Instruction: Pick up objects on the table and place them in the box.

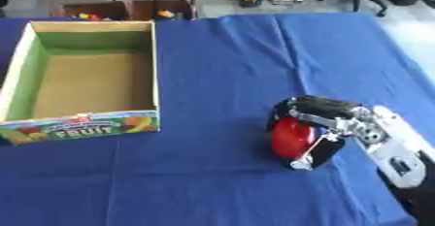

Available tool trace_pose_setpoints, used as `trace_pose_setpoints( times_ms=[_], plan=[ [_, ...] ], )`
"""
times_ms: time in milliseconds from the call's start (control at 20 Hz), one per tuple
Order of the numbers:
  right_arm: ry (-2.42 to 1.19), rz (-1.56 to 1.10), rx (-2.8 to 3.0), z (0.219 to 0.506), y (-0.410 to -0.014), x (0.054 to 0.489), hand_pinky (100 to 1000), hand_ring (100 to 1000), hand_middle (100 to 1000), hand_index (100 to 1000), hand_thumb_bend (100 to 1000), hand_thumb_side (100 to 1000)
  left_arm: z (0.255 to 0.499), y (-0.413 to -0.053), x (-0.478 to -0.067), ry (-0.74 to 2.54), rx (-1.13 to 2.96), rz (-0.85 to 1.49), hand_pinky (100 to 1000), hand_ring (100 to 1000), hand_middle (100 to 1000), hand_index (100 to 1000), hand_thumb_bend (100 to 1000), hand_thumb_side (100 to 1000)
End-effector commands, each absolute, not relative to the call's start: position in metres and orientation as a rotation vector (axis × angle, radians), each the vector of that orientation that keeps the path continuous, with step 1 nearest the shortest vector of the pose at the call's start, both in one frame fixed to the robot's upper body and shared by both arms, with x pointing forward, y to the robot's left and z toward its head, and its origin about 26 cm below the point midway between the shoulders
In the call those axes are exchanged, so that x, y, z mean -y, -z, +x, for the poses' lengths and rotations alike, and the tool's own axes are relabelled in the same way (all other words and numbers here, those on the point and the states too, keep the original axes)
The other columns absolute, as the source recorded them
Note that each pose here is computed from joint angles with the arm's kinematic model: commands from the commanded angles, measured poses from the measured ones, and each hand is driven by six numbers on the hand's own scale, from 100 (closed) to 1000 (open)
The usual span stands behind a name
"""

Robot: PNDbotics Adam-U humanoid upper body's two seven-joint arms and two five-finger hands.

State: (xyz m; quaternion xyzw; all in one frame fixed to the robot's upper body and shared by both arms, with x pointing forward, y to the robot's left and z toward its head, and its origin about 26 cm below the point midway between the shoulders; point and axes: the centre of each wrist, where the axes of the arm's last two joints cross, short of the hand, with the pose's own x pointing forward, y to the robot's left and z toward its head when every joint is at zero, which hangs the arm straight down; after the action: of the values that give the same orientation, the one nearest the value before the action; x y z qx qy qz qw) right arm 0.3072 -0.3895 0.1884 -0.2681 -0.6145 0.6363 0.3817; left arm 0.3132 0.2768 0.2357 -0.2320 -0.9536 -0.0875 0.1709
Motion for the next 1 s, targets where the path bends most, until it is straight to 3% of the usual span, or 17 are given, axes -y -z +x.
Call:
trace_pose_setpoints(
  times_ms=[50,500,1000],
  plan=[
    [-1.625,-0.736,1.63,0.303,-0.212,0.392,225,448,455,630,100,100,0.31,-0.245,-0.276,0.279,2.735,-0.659,712,690,760,907,100,942],
    [-1.599,-0.738,1.74,0.297,-0.233,0.387,222,431,426,617,100,111,0.31,-0.246,-0.276,0.284,2.731,-0.661,713,691,760,906,100,940],
    [-1.583,-0.745,1.949,0.296,-0.287,0.373,216,416,405,614,100,139,0.31,-0.246,-0.274,0.302,2.721,-0.679,714,691,761,907,100,938]
  ],
)
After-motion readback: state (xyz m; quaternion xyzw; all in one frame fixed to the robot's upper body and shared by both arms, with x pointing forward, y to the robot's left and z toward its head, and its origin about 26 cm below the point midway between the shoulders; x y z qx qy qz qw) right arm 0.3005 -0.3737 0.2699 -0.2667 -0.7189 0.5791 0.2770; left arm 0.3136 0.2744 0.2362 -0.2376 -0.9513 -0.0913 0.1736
